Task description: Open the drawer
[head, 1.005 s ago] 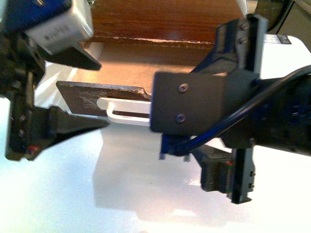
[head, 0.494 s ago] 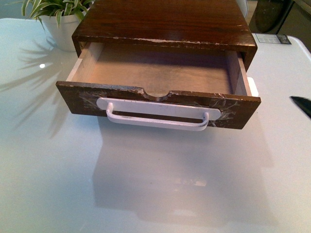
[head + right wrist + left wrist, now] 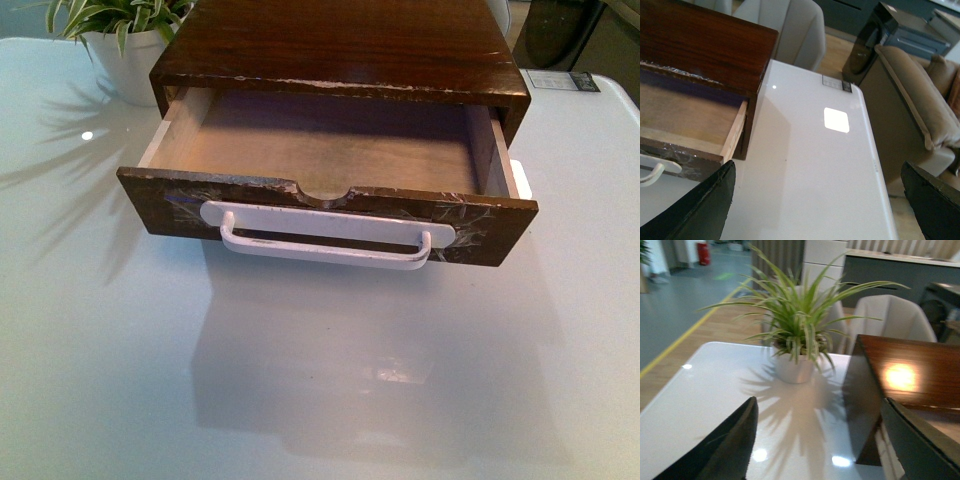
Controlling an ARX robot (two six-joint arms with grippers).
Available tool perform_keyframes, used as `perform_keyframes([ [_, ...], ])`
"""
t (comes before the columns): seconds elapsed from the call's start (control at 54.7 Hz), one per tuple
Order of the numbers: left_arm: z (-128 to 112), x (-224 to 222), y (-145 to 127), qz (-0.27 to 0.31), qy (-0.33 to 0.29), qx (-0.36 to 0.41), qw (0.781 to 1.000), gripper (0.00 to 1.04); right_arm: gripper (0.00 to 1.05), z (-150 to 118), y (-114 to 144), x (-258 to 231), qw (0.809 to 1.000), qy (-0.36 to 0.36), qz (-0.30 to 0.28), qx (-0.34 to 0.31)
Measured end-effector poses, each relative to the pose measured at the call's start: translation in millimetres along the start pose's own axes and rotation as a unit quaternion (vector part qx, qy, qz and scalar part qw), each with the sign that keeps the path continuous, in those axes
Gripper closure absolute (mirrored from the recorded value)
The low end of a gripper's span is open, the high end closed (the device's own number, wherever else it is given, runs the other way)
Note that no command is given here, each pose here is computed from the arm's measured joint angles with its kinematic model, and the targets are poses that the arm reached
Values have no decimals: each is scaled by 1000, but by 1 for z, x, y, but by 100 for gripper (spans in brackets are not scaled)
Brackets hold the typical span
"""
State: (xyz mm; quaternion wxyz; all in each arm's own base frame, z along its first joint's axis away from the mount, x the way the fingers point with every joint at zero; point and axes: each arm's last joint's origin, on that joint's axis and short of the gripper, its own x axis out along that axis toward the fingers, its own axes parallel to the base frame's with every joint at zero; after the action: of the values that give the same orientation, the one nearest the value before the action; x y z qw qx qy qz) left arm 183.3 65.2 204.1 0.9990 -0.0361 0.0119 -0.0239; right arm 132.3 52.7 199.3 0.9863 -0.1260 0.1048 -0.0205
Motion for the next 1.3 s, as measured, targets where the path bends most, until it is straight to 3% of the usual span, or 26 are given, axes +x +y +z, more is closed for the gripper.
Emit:
perform_keyframes([
  [0.055,-8,-11,-11,25,-4,13,1000,43,9,0,0,0,1000,0,1,9],
  [0.238,-19,-25,-30,28,-7,26,999,73,9,0,0,-1,1000,-3,1,28],
  [0.42,-26,-35,-42,30,-8,29,999,103,38,-12,-10,-3,989,-99,29,109],
  [0.768,-41,-51,-62,33,-14,31,999,103,103,-33,-31,-9,987,-103,23,118],
  [0.969,-39,-59,-65,25,-19,32,999,103,103,-43,-43,-12,986,-113,19,121],
  [1.298,-40,-67,-66,25,-19,32,999,103,103,-49,-43,-24,986,-110,20,121],
])
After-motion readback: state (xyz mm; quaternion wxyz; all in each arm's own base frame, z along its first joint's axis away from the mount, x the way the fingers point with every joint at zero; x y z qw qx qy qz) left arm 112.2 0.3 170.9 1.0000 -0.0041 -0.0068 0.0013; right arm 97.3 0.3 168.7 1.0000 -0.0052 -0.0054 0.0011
